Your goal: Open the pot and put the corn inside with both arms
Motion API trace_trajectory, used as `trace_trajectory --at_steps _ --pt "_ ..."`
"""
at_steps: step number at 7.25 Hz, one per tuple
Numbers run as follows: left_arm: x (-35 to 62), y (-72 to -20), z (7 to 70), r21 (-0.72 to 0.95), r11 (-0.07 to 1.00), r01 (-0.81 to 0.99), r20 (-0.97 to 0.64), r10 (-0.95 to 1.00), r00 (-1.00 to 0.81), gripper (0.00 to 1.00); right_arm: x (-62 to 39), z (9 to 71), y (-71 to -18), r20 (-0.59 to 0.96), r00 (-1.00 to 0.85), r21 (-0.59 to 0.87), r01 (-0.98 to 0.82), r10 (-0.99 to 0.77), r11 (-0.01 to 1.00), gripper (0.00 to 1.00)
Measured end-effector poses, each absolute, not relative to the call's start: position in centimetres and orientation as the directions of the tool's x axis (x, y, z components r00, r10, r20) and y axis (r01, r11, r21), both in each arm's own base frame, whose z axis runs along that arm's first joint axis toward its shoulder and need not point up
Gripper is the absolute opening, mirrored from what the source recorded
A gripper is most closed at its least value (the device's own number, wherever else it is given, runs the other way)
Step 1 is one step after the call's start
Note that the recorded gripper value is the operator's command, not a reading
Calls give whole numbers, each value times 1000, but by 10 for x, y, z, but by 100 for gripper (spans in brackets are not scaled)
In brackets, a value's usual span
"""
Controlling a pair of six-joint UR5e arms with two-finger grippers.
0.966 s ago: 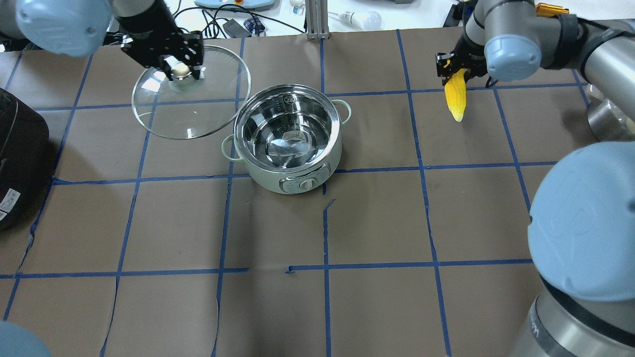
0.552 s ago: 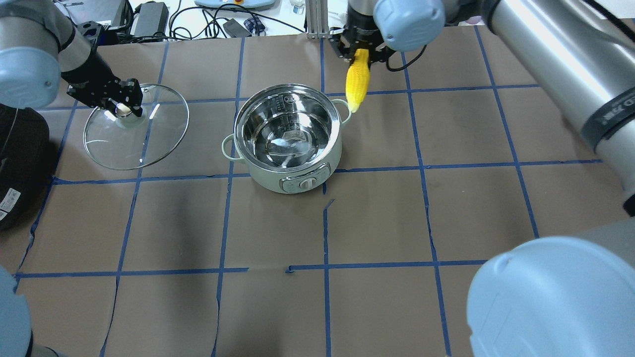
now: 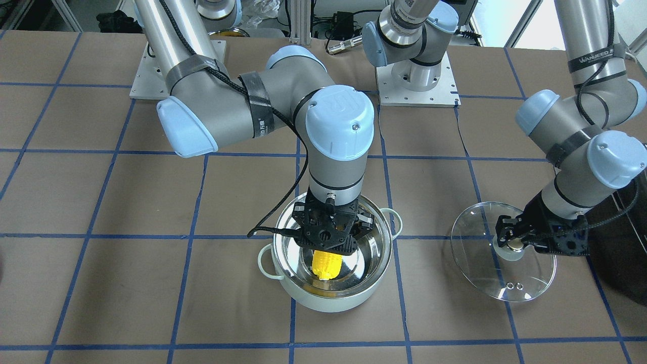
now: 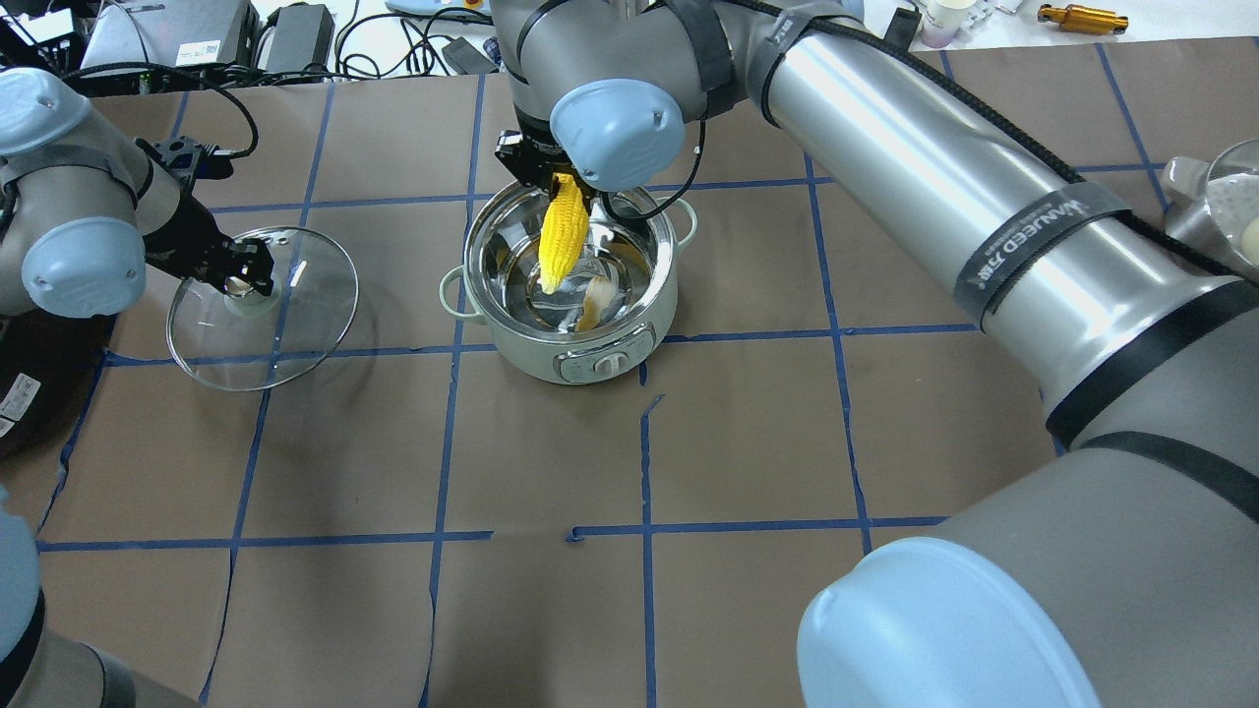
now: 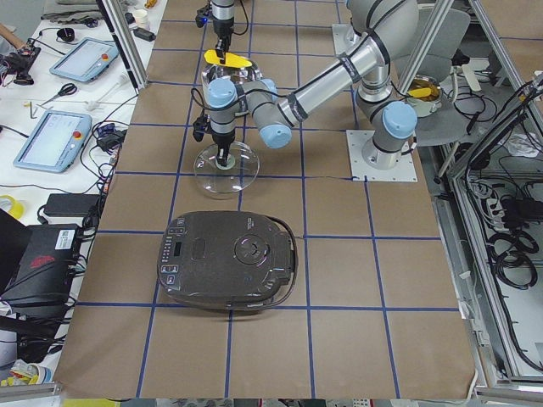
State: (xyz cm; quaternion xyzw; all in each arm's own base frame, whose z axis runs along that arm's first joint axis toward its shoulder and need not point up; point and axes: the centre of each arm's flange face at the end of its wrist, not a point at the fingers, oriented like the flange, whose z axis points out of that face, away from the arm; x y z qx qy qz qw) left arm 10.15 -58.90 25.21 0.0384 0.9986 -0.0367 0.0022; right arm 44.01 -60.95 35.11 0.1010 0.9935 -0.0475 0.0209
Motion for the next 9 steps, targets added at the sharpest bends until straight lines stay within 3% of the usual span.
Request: trace_trajectory --at_steps 3,4,5,6,7,8,9 --pt "116 -585 236 -56 997 57 3 58 -998 0 453 320 -607 -15 -986 -78 167 166 983 9" --pt "118 -586 233 -51 997 56 5 56 -998 0 452 309 -605 -4 -988 -69 155 155 986 18" --pt "118 -586 229 -47 997 56 8 56 -998 0 450 298 -603 -1 -991 -69 136 137 988 53" --pt "118 -586 226 -42 998 55 11 56 -998 3 449 289 -601 -1 -992 -77 123 123 989 100" --pt "118 -587 224 -39 998 55 14 56 -998 10 448 283 -600 8 -994 -86 111 112 990 100" --pt "119 -587 222 -36 998 55 15 56 -998 46 446 282 -601 20 -995 -95 97 100 991 100" --pt "119 -588 222 -37 998 56 13 57 -998 75 445 284 -600 24 -995 -103 91 94 990 100"
